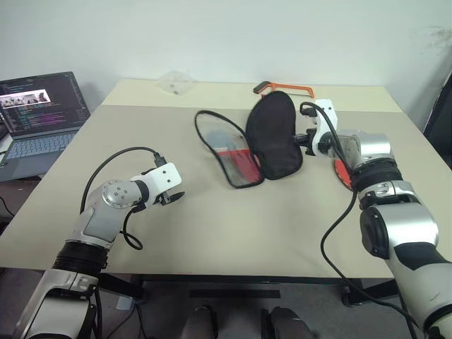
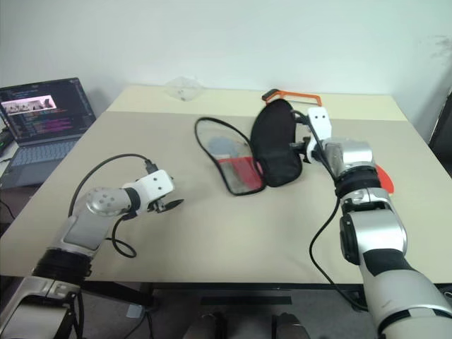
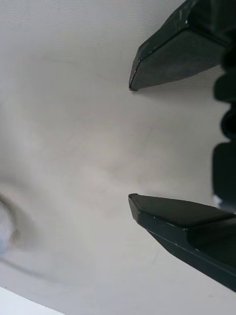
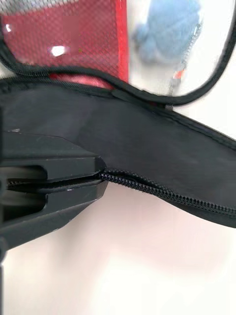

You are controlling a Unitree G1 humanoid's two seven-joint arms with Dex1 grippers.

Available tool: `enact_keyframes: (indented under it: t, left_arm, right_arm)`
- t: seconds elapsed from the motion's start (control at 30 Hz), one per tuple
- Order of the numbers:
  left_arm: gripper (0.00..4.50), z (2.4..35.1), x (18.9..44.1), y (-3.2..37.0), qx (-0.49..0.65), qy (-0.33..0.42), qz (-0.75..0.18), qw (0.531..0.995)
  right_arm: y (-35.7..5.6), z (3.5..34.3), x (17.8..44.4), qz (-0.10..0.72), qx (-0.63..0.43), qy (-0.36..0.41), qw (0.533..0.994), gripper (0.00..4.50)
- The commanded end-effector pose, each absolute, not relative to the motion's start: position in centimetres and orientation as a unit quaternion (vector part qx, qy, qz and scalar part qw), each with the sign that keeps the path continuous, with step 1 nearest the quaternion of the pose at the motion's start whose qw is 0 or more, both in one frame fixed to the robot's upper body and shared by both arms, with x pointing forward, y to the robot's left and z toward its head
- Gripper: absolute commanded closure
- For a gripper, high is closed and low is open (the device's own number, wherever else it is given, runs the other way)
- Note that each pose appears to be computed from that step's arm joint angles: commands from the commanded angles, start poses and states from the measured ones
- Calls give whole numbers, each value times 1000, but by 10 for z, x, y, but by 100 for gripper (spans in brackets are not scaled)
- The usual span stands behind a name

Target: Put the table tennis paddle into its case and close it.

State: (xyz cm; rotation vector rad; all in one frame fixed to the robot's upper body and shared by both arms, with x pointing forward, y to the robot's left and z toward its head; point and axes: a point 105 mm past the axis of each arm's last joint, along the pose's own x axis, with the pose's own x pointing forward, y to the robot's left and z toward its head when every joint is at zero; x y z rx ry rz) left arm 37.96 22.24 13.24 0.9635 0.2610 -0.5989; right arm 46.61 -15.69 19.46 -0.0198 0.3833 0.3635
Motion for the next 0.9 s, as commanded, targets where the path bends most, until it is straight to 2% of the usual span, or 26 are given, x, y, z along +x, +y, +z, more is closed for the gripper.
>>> enact_keyframes:
  t: [0.03,0.4,0.5,0.73,0.87,0.9]
  left_arm:
    - [83,141,379,218,467,106,-285,830]
    - [83,143,381,218,473,105,-281,829]
    - [83,144,381,218,473,104,-281,829]
    - [83,145,382,214,472,101,-284,828]
    - [83,147,386,209,472,94,-288,828]
    - [83,150,386,209,468,91,-290,830]
  right_arm:
    - [-166,205,468,170,-10,168,971,448]
    - [-165,167,463,179,-28,201,963,448]
    - [-176,167,467,147,-39,194,969,386]
    - [-205,171,471,88,-86,178,976,148]
    - [-228,189,466,75,-81,167,980,3]
    - [-236,198,463,73,-74,161,981,3]
